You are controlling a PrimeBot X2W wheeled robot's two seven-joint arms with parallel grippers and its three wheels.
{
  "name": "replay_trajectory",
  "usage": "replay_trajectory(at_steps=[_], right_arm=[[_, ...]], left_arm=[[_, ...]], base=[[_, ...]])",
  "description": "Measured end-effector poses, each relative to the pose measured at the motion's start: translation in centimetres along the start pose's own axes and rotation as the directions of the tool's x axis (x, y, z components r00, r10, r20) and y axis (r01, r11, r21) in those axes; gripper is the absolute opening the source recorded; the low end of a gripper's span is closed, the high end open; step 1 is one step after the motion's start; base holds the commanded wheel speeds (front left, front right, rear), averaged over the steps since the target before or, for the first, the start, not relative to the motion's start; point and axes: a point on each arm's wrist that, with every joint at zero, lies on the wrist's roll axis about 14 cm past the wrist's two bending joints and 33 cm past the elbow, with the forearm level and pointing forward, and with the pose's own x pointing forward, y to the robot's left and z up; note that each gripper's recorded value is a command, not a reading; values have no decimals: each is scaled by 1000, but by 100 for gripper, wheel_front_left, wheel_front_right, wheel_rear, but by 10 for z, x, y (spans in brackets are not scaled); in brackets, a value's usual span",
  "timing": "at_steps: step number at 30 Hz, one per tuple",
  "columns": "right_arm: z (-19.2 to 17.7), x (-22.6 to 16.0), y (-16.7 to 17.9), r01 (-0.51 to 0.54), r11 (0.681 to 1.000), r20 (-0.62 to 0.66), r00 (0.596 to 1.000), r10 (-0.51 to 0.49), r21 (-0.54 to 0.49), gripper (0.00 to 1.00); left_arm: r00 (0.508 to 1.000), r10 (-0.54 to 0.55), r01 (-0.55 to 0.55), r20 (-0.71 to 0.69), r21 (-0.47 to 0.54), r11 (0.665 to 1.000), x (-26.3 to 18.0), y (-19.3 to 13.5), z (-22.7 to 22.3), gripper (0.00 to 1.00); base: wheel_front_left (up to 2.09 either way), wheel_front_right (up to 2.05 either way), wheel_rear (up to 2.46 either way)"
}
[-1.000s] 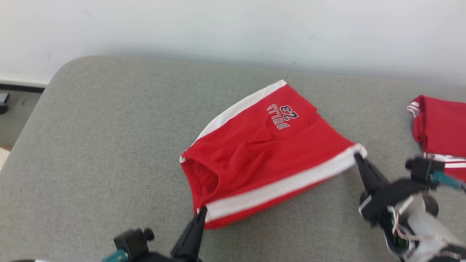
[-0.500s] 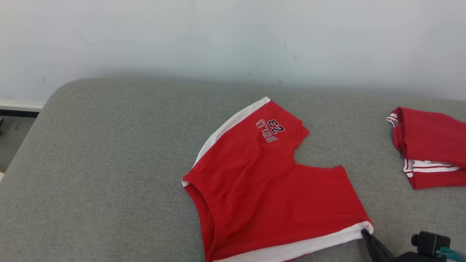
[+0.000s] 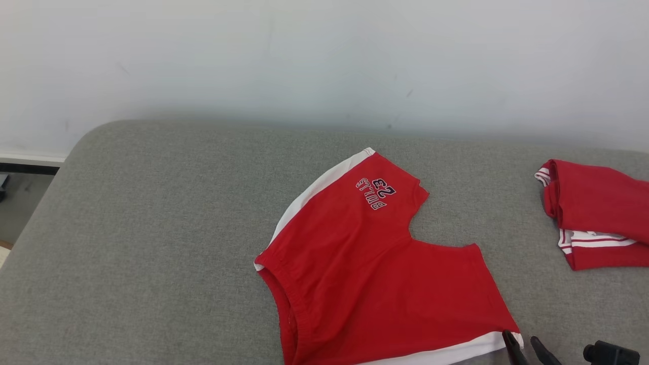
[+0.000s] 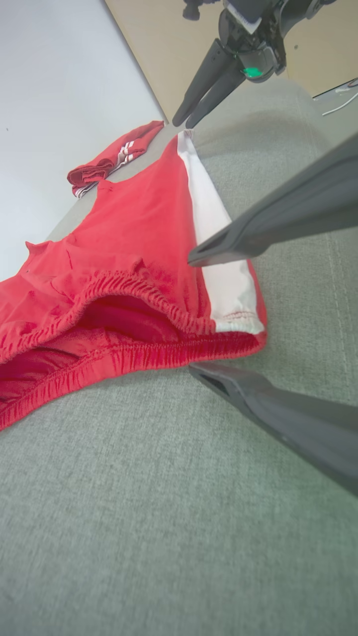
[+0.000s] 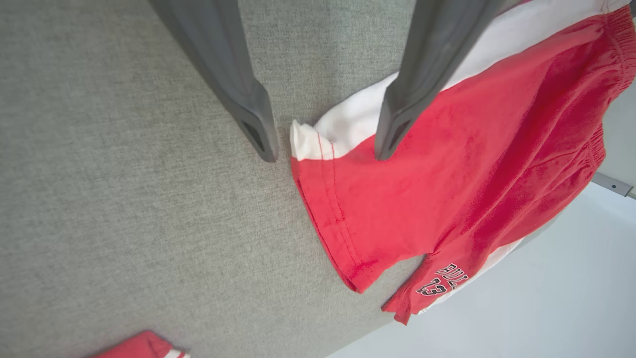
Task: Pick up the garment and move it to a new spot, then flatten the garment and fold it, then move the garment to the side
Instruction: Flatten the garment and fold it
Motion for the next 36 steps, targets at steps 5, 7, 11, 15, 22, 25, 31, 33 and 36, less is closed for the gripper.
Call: replay_trajectory(at_steps=[5, 7, 11, 15, 22, 25, 31, 33, 36], right_arm=[[17, -5, 2, 5, 1000, 66, 998, -3, -26, 100], [23, -7, 1, 12, 999, 87, 996, -9, -30, 100], [21, -8, 1, 16, 992, 55, 998, -10, -122, 100], [9, -8, -3, 25, 980, -8, 1000, -27, -199, 100], [3, 5, -13, 46, 970, -47, 997, -59, -239, 100], [-2, 12, -11, 32, 964, -71, 996, -53, -265, 100], [-9, 21, -8, 11, 954, -101, 994, -43, -298, 85], [-13, 21, -9, 10, 953, -116, 992, -47, -304, 19], [-13, 22, -12, 11, 949, -118, 992, -51, -315, 0]], left_arm=[[997, -1, 2, 73, -1, 1000, -8, -3, 17, 100], [996, 1, -3, 94, 19, 1000, -11, -3, 23, 100], [997, -16, 11, 76, 68, 998, -12, -10, 18, 100], [1000, -7, 5, 9, 148, 989, -11, -9, 0, 100], [998, 41, -25, -52, 271, 962, -3, 2, -16, 100], [996, 52, -26, -79, 299, 954, -1, 6, -23, 100], [994, 63, -25, -93, 370, 929, 4, 11, -24, 100], [994, 59, -21, -93, 367, 930, 6, 10, -24, 27], [995, 43, -1, -94, 411, 912, 8, 7, -23, 0]], base=[[0, 0, 0], [0, 0, 0], [0, 0, 0], [0, 0, 0], [0, 0, 0], [0, 0, 0], [0, 0, 0], [0, 0, 0], [0, 0, 0]])
